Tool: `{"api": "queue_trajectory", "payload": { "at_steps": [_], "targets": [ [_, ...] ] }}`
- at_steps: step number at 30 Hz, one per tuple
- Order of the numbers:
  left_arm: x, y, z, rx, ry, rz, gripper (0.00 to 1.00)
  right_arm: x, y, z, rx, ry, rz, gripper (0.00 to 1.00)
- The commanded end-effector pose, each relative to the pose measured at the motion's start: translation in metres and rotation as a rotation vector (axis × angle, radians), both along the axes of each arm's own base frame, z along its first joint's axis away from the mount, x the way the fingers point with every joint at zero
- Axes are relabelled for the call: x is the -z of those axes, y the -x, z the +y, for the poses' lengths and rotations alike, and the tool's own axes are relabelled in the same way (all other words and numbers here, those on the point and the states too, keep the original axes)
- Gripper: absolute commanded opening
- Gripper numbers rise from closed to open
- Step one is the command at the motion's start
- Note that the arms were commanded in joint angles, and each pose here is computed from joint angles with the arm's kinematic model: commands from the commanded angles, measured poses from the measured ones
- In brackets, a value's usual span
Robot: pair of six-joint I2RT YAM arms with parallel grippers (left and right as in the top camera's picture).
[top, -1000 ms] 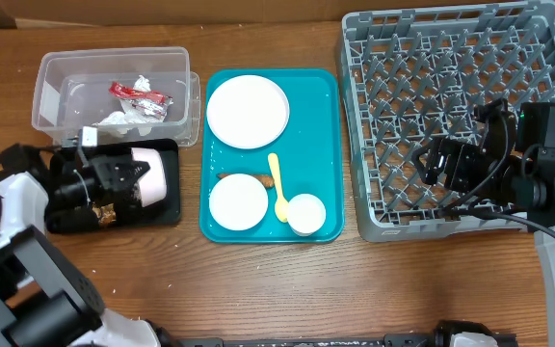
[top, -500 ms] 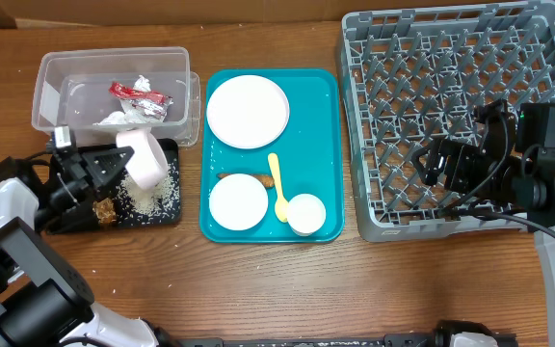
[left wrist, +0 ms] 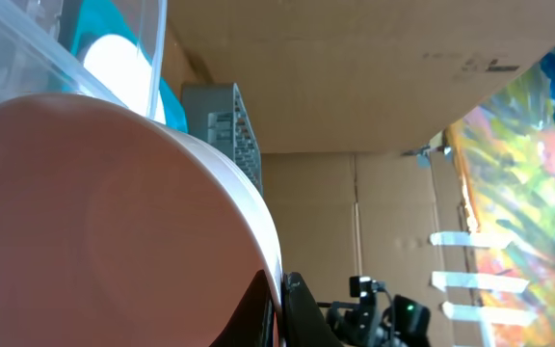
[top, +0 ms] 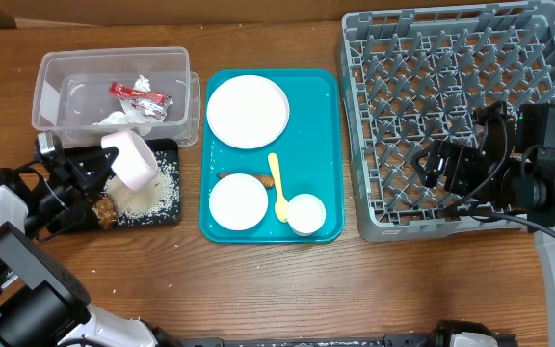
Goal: Sort waste into correct bins and load items into the dishwasher
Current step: 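Tip the rice bowl with the left gripper to pour rice onto the black tray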
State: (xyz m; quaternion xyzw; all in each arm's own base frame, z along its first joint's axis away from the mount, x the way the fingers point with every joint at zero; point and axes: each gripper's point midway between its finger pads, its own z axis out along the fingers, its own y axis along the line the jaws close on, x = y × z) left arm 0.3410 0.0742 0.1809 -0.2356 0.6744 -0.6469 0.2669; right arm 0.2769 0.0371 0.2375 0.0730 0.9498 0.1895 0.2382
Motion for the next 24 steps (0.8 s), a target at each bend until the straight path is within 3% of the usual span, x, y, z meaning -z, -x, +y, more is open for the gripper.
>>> {"api": "queue_trajectory", "payload": {
  "at_steps": [1,11,19,23,24],
  "targets": [
    [-0.003,0.0,0.004,-0.014,0.085,0.047,0.04,-0.003,-0.002,0.0,-0.005,0.005,-0.013,1.0],
    [-0.003,0.002,0.011,-0.035,0.093,0.054,0.04,-0.002,-0.002,-0.001,-0.004,0.014,-0.014,1.0],
    [0.004,0.003,0.016,-0.046,0.011,0.041,0.04,-0.002,-0.002,-0.001,-0.003,0.013,-0.014,1.0],
    [-0.012,0.002,0.002,-0.008,-0.083,-0.026,0.04,-0.003,-0.003,-0.001,-0.003,0.013,-0.017,1.0],
    [-0.023,0.001,-0.009,0.025,-0.17,-0.05,0.04,-0.003,-0.003,-0.001,-0.003,0.013,-0.019,1.0]
  ]
}}
